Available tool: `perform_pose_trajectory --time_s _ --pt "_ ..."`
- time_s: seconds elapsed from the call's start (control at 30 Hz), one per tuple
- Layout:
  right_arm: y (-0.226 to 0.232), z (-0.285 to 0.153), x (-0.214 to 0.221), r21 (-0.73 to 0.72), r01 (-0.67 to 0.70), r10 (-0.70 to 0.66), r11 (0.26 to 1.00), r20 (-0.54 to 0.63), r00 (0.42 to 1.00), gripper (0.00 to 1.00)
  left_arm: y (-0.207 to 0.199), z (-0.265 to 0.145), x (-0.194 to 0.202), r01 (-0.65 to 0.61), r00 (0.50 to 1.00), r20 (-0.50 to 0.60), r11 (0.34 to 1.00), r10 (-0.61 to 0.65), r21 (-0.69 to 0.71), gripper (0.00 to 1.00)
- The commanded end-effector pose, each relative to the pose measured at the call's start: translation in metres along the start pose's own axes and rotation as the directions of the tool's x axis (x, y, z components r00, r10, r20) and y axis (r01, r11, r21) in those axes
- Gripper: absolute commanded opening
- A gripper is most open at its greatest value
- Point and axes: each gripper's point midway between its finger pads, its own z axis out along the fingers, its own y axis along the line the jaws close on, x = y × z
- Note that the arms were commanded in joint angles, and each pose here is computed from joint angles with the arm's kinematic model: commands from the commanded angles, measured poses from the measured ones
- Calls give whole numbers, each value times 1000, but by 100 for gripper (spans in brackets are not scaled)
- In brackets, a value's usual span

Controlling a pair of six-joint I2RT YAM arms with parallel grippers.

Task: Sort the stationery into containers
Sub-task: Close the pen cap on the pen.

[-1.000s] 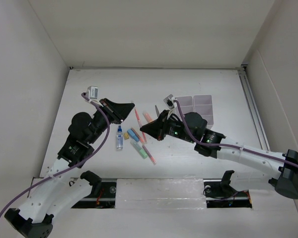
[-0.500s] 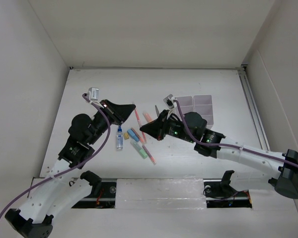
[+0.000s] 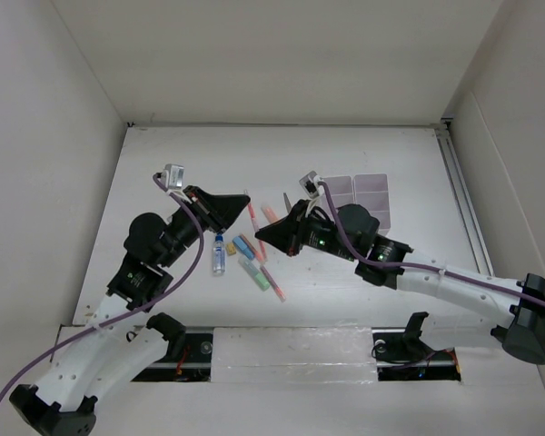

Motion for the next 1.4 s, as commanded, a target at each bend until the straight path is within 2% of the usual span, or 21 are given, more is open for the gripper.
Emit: perform_pose_trajectory --time_s 0.0,0.53,1.07,1.37 --pt "24 1 -30 -60 13 -9 998 77 997 0 -12 -1 0 -48 999 2 996 48 80 0" --pt "13 0 -33 -2 -11 11 1000 107 994 0 -3 -2 13 -42 999 -25 997 44 71 0" --pt "11 -14 -60 20 -112 104 994 251 962 0 -2 -3 16 -14 1000 -27 997 16 70 0" --pt "13 -14 -64 2 -144 138 990 274 952 0 -6 -6 11 -3 1000 -1 997 3 83 0"
